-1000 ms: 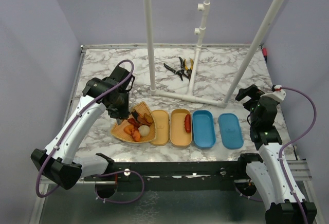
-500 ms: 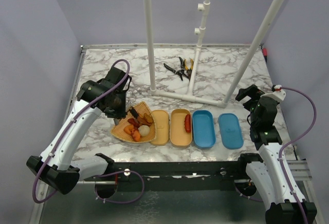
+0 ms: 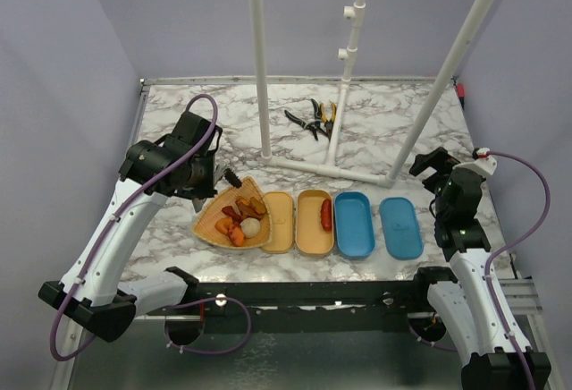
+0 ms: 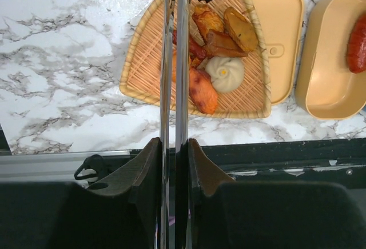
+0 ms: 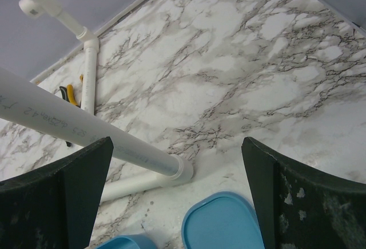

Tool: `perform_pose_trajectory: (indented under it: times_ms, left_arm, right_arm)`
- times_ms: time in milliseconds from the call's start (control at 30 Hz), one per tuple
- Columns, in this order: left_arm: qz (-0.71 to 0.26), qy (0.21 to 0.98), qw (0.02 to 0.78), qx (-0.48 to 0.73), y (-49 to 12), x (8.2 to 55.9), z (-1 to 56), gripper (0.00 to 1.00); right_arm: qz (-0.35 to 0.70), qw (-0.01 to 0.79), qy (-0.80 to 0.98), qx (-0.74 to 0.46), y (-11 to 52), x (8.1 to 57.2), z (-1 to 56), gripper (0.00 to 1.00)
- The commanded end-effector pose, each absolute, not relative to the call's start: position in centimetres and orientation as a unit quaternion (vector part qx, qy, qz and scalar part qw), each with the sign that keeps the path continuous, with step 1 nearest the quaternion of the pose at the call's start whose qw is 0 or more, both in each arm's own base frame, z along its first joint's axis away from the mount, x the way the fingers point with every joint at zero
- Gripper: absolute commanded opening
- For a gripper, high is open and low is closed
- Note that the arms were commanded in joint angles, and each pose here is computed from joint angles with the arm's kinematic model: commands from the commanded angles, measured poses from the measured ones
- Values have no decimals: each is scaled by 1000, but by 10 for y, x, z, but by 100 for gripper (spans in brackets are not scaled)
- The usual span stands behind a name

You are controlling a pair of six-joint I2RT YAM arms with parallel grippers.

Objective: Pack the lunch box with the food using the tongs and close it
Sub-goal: Pick up the fake food from the plate.

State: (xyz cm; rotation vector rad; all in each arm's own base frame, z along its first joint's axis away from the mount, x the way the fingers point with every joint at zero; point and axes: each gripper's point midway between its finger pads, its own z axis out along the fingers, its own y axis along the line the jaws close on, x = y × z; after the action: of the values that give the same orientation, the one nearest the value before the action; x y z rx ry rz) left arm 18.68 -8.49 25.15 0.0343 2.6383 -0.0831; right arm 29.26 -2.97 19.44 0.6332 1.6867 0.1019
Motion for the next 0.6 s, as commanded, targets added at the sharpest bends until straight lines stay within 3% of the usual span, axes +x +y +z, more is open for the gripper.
perform_pose_trajectory:
  times_ms: [0, 567]
  left_arm:
    - [-71, 954, 288, 45, -98, 188, 274, 12]
    - [-188, 936, 231, 189, -183, 168, 258, 11]
  right_arm:
    - [48, 624, 730, 275, -29, 294, 197, 100]
    - [44, 623, 731, 276, -30, 295, 197, 100]
